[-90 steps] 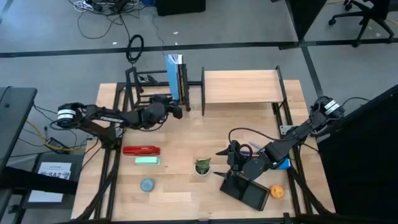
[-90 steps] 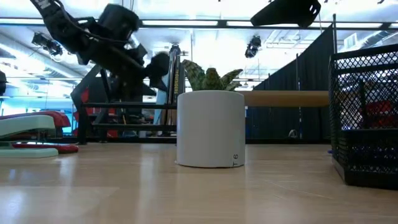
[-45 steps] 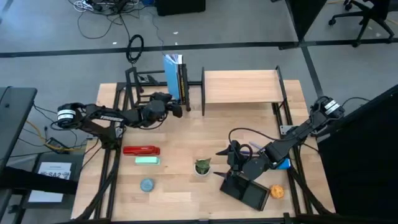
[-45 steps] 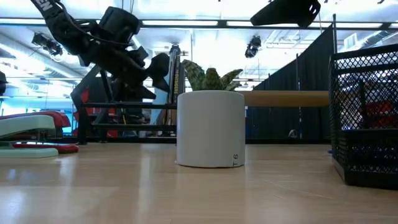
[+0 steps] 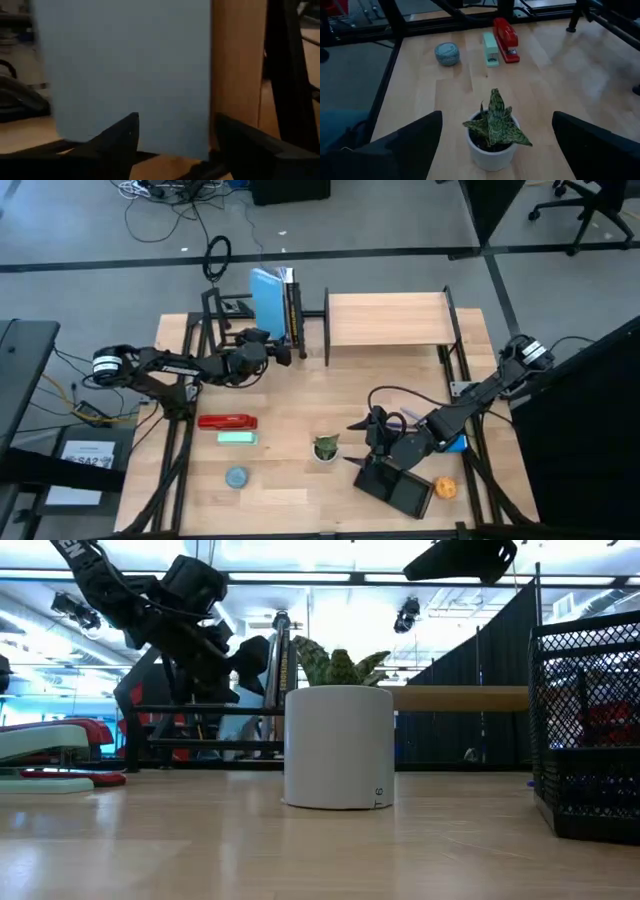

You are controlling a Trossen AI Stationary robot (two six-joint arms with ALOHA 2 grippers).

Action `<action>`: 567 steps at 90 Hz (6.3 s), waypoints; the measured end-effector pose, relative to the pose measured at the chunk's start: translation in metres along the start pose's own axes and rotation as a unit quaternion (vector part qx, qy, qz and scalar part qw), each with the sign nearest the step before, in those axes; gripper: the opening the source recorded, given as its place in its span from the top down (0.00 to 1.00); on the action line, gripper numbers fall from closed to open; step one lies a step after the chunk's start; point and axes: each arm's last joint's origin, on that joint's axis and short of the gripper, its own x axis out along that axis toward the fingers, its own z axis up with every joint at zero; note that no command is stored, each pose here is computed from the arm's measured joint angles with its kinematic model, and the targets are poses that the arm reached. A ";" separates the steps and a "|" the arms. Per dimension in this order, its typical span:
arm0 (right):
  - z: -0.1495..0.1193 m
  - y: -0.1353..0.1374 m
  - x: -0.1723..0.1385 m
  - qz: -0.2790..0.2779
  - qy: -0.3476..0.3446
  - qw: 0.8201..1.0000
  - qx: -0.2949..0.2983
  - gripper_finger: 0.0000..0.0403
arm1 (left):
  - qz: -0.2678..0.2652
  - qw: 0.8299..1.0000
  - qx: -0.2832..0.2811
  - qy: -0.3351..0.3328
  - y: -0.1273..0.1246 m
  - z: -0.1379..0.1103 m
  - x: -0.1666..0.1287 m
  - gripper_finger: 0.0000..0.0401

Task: Stock shelves
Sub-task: Remove the blue book from the book organizer

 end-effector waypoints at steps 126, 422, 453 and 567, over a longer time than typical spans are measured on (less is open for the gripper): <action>0.000 -0.001 0.000 -0.001 0.001 1.000 -0.002 0.14 | 0.019 0.908 0.361 0.214 0.006 0.216 0.023 0.67; 0.006 -0.015 0.012 0.022 0.023 0.999 0.033 0.14 | -0.010 0.722 0.593 0.356 -0.090 0.188 -0.036 1.00; 0.006 -0.014 0.012 0.024 0.023 0.999 0.028 0.14 | -0.068 0.771 0.594 0.219 -0.139 0.161 -0.142 1.00; 0.019 -0.012 -0.002 0.003 0.001 0.999 -0.035 0.14 | -0.139 0.769 0.595 0.187 -0.184 -0.033 -0.255 0.93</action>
